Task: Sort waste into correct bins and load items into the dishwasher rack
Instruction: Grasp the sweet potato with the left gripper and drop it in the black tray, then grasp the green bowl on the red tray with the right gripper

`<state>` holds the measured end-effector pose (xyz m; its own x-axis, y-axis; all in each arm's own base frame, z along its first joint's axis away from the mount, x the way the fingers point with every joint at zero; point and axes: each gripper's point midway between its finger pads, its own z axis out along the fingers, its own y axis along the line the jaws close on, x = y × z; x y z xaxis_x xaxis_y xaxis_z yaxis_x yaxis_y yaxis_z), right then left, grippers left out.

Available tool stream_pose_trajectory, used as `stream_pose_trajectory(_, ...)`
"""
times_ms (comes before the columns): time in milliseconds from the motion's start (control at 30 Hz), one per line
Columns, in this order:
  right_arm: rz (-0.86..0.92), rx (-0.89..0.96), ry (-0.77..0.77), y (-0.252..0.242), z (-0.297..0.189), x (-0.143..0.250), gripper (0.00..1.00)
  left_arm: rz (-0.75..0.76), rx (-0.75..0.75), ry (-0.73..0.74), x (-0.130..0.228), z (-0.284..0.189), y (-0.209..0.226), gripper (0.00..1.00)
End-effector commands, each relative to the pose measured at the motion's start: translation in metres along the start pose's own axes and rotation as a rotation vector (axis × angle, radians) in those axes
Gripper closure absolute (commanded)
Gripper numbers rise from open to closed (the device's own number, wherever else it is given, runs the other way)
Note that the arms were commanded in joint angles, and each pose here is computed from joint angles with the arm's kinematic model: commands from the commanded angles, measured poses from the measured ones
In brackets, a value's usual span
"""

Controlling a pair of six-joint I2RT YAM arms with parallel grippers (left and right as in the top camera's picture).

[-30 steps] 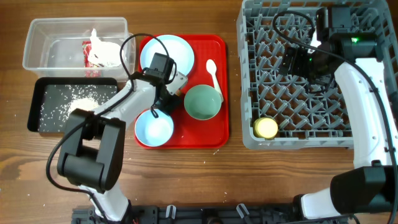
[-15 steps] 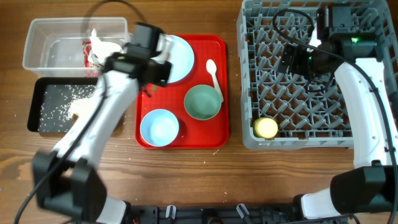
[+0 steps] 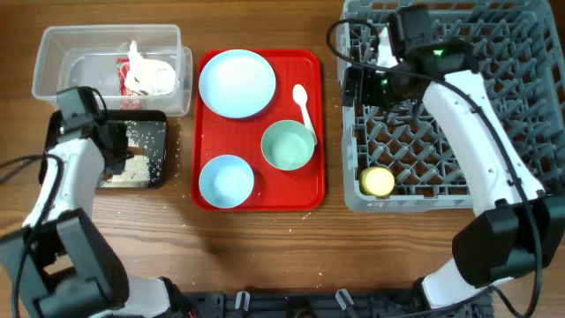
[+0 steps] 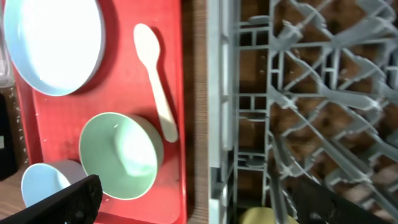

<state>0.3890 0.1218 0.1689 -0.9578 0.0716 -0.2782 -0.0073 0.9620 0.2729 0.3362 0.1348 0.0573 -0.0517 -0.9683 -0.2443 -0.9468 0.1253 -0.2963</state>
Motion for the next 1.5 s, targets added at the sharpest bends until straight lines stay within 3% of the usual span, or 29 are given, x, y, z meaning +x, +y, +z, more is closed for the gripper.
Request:
stream_pose_trajectory(0, -0.056, -0.034, 0.018, 0.025, 0.012, 0.007, 0.01, -0.060, -0.023, -0.016, 0.000, 0.026, 0.006, 0.91)
stream_pose_trajectory(67, -0.115, -0.060, 0.005, 0.048, 0.015, 0.010, 0.01, -0.055, -0.060, -0.002, 0.004, 0.040, 0.013, 0.77)
stream_pose_trajectory(200, -0.194, -0.092, 0.006, 0.081, 0.022, 0.021, 0.01, -0.036, -0.071, 0.007, 0.006, 0.042, 0.015, 0.36)
stream_pose_trajectory(300, -0.226, -0.090, 0.052, 0.092, 0.039, 0.034, 0.01, 0.109, 0.034, 0.052, 0.006, 0.018, -0.012, 0.02)
stream_pose_trajectory(367, -0.242, -0.075, 0.096, 0.096, 0.058, 0.043, 0.02, 0.212, 0.129, 0.083, 0.007, -0.013, -0.033, 0.00)
stream_pose_trajectory(467, -0.256, -0.012, 0.187, 0.090, 0.095, 0.061, 0.06, 0.535, 0.432, 0.108, 0.023, -0.087, -0.073, 0.01)
stream_pose_trajectory(500, -0.258, 0.021, 0.209, 0.084, 0.105, 0.065, 0.08, 0.616, 0.495, 0.093, 0.028, -0.105, -0.078, 0.04)
stream_pose_trajectory(533, -0.256, 0.069, 0.263, 0.071, 0.123, 0.074, 0.13, 0.805, 0.612, 0.052, 0.039, -0.137, -0.086, 0.12)
stream_pose_trajectory(567, -0.275, 0.096, 0.279, 0.065, 0.130, 0.076, 0.18, 0.875, 0.641, 0.025, 0.045, -0.149, -0.086, 0.14)
stream_pose_trajectory(600, -0.299, 0.111, 0.283, 0.061, 0.135, 0.077, 0.28, 0.915, 0.662, 0.020, 0.054, -0.157, -0.088, 0.01)
stream_pose_trajectory(767, -0.415, 0.124, 0.245, 0.052, 0.152, 0.075, 0.63, 0.920, 0.659, 0.029, 0.056, -0.154, -0.089, 0.00)
stream_pose_trajectory(833, -0.418, 0.127, 0.250, 0.049, 0.155, 0.078, 0.71, 0.920, 0.659, 0.029, 0.056, -0.154, -0.089, 0.00)
stream_pose_trajectory(867, -0.418, 0.127, 0.250, 0.049, 0.155, 0.078, 0.80, 0.920, 0.659, 0.029, 0.056, -0.154, -0.089, 0.00)
stream_pose_trajectory(900, -0.419, 0.125, 0.244, 0.050, 0.155, 0.077, 0.95, 0.920, 0.659, 0.029, 0.056, -0.154, -0.089, 0.00)
stream_pose_trajectory(1033, -0.413, 0.128, 0.182, 0.059, 0.127, 0.053, 0.96, 0.920, 0.659, 0.029, 0.056, -0.154, -0.089, 0.00)
stream_pose_trajectory(1167, -0.301, 0.364, -0.261, 0.032, -0.009, -0.049, 0.96, 0.920, 0.659, 0.029, 0.056, -0.154, -0.089, 0.00)
stream_pose_trajectory(1200, -0.175, 0.531, -0.446, 0.006, -0.054, -0.074, 0.96, 0.920, 0.659, 0.029, 0.056, -0.154, -0.089, 0.00)
stream_pose_trajectory(1300, -0.029, 0.900, -0.742, -0.034, -0.136, -0.102, 0.96, 0.920, 0.659, 0.029, 0.056, -0.154, -0.089, 0.00)
stream_pose_trajectory(1467, -0.127, 1.056, -0.782, -0.052, -0.122, -0.153, 0.96, 0.920, 0.659, 0.029, 0.056, -0.154, -0.089, 0.00)
